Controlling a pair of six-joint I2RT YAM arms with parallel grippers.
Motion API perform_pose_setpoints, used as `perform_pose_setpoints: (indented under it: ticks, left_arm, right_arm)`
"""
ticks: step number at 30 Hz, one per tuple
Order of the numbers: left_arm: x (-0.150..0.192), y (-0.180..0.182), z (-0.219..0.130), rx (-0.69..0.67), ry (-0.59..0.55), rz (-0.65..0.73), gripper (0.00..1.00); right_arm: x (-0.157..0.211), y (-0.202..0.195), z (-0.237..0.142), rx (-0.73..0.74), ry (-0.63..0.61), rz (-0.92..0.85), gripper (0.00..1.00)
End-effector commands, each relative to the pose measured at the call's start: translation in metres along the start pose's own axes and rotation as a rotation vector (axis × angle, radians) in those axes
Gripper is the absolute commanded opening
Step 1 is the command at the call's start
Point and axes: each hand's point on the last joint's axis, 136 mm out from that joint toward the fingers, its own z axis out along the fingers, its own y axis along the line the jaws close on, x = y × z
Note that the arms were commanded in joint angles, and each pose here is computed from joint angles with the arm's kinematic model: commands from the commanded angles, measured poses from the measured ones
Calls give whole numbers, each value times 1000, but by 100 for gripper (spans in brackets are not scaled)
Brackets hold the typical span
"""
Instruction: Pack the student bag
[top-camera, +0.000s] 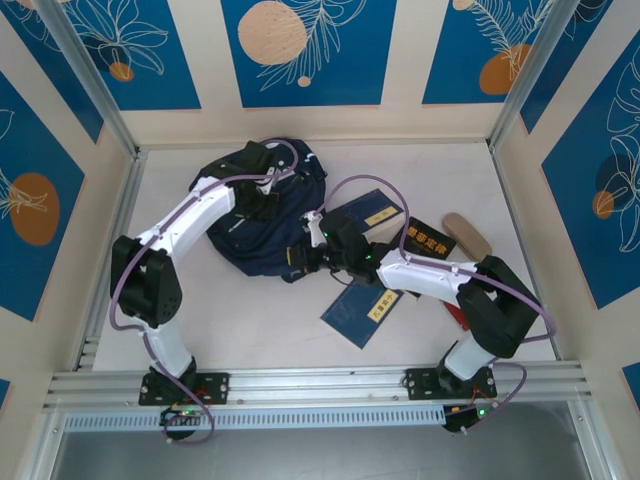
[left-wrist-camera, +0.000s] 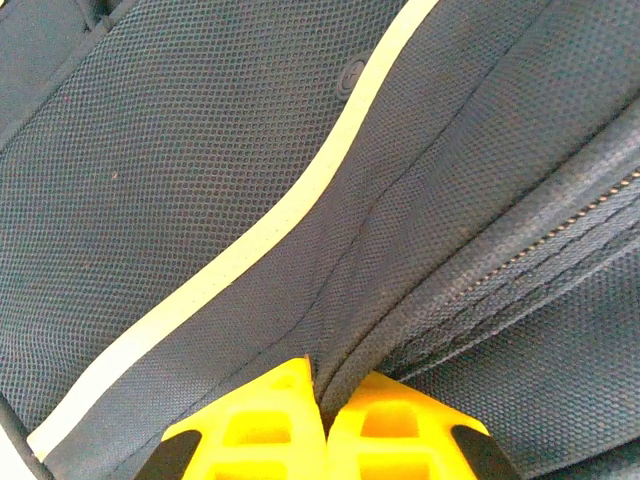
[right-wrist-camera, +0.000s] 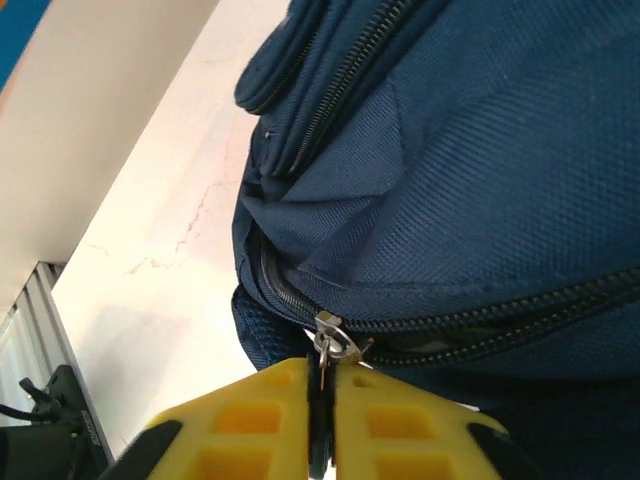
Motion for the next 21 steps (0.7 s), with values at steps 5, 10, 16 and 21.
perform_pose_setpoints:
  ticks: [5, 10, 16, 21]
  left_arm:
    - [-26, -14, -36, 118, -180, 116, 0]
    - [-18, -12, -35, 109, -180, 181, 0]
    - [-17, -16, -43, 132, -205, 236, 0]
    - [-13, -20, -44, 156, -220, 258, 0]
  right_arm:
    - [-19, -1, -54, 107, -47, 235, 56]
    - [-34, -12, -81, 171, -66, 440, 65]
    - [-68, -20, -82, 107, -51, 573, 67]
    - [-93, -31, -66, 91, -12, 621, 67]
